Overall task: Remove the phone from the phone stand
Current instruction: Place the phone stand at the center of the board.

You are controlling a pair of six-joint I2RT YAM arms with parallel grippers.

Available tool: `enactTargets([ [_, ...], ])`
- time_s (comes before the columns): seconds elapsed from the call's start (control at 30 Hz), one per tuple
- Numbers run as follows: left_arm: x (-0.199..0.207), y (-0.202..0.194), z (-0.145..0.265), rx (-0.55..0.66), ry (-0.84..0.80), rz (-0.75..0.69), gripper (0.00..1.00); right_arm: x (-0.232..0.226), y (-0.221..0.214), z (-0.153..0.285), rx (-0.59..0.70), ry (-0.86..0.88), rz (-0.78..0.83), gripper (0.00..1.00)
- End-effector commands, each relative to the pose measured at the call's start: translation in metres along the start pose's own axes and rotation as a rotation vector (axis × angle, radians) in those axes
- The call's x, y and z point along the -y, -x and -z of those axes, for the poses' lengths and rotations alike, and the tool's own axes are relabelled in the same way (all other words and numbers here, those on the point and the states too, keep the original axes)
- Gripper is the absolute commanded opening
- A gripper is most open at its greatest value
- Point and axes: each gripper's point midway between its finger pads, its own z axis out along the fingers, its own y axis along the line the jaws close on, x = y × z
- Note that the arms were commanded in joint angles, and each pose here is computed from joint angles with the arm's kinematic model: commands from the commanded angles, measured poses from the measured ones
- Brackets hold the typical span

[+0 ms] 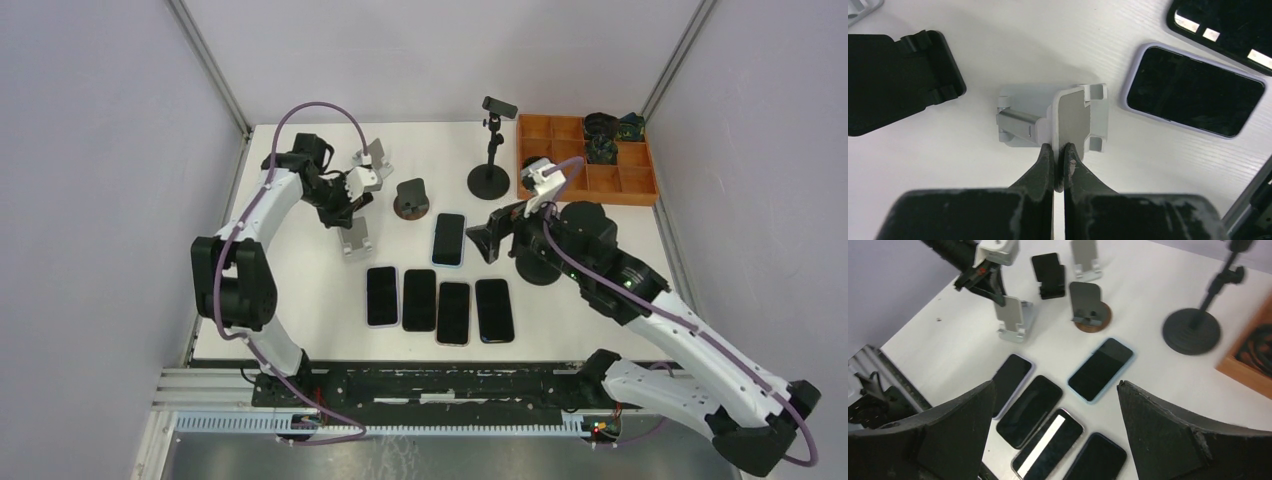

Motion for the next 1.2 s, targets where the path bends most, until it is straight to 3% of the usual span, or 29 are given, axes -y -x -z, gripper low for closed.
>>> enactTargets([
  [0.0,-0.033,0.012,0.006,0.038,0.092,-0.033,0.02,0.047,-0.002,0.048,-0.048,-0.271,-0.034,0.98],
  [0.4,-0.060,0.004,-0.007,0.089,0.110,0.054,0.04,0.106,-0.021,0.145,-0.001,-0.646,-0.121,0.98],
  [0.43,-0.060,0.003,-0.007,0.087,0.113,0.061,0.10,0.108,-0.023,0.149,0.007,-0.656,-0.132,0.98],
  [0.5,-0.062,0.002,-0.007,0.083,0.125,0.073,0.32,0.112,-0.032,0.152,0.013,-0.674,-0.139,0.98],
  [0.63,-0.064,0.013,0.009,0.123,0.155,0.076,0.59,0.120,-0.055,0.142,-0.013,-0.695,-0.113,0.98],
  [0.73,-0.058,0.029,0.031,0.162,0.164,0.058,0.70,0.126,-0.066,0.130,-0.014,-0.708,-0.062,0.98],
  [0.83,-0.045,0.043,0.054,0.193,0.162,0.036,0.99,0.136,-0.078,0.123,-0.027,-0.748,-0.016,0.98],
  [1.17,-0.014,0.077,0.127,0.289,0.252,0.015,1.00,0.144,-0.082,0.089,-0.022,-0.720,0.027,0.98],
])
